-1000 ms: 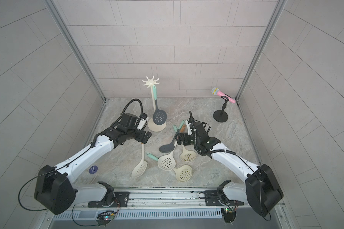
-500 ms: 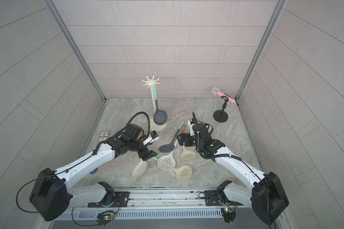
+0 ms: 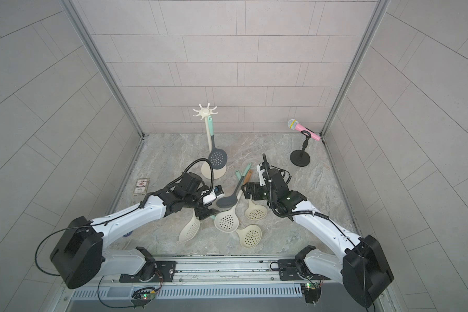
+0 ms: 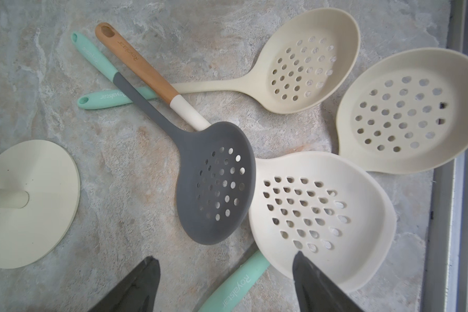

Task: Hang the skimmer on the kitchen utensil rack
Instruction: Pick up the skimmer from the center of the board.

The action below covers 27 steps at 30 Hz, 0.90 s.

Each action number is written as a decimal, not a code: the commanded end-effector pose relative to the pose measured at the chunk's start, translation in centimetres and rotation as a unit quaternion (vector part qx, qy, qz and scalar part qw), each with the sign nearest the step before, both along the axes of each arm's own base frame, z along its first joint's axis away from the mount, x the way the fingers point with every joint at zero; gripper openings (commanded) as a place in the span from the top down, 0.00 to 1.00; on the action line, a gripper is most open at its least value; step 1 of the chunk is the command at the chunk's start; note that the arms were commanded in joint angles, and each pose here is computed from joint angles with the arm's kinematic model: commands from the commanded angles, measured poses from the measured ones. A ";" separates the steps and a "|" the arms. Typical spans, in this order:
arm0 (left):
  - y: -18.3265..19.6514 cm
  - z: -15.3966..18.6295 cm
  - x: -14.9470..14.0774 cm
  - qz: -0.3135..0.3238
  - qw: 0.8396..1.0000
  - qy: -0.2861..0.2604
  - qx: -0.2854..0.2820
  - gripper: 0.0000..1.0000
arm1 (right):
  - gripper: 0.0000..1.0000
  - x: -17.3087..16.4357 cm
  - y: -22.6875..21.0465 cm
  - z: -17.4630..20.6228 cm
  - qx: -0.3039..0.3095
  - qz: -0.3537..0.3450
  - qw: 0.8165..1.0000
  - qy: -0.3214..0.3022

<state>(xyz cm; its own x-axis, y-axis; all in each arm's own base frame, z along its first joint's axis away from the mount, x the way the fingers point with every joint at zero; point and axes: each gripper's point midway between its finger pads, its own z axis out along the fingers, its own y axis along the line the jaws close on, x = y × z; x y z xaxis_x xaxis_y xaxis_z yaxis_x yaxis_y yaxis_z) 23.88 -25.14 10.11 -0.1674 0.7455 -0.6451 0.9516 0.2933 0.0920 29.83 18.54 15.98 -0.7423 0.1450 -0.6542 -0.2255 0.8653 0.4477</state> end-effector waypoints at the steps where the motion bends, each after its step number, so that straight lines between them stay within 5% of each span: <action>1: -1.1 0.0 0.7 -0.024 0.999 -0.023 -0.002 0.19 | 0.04 0.2 -0.5 0.8 0.001 -0.011 1.000 -0.010; 7: -1.7 -1.3 0.6 -0.042 0.999 -0.010 0.006 0.33 | 0.05 0.2 -0.9 0.8 0.002 -0.013 1.000 -0.010; 22: -3.8 -2.8 1.7 -0.060 0.998 0.006 0.016 0.44 | 0.04 0.6 -2.5 0.7 0.003 -0.025 1.000 -0.009; 27: -4.2 -3.2 2.0 -0.057 0.998 0.013 0.022 0.62 | 0.04 0.9 -2.5 0.8 0.004 -0.023 1.000 -0.008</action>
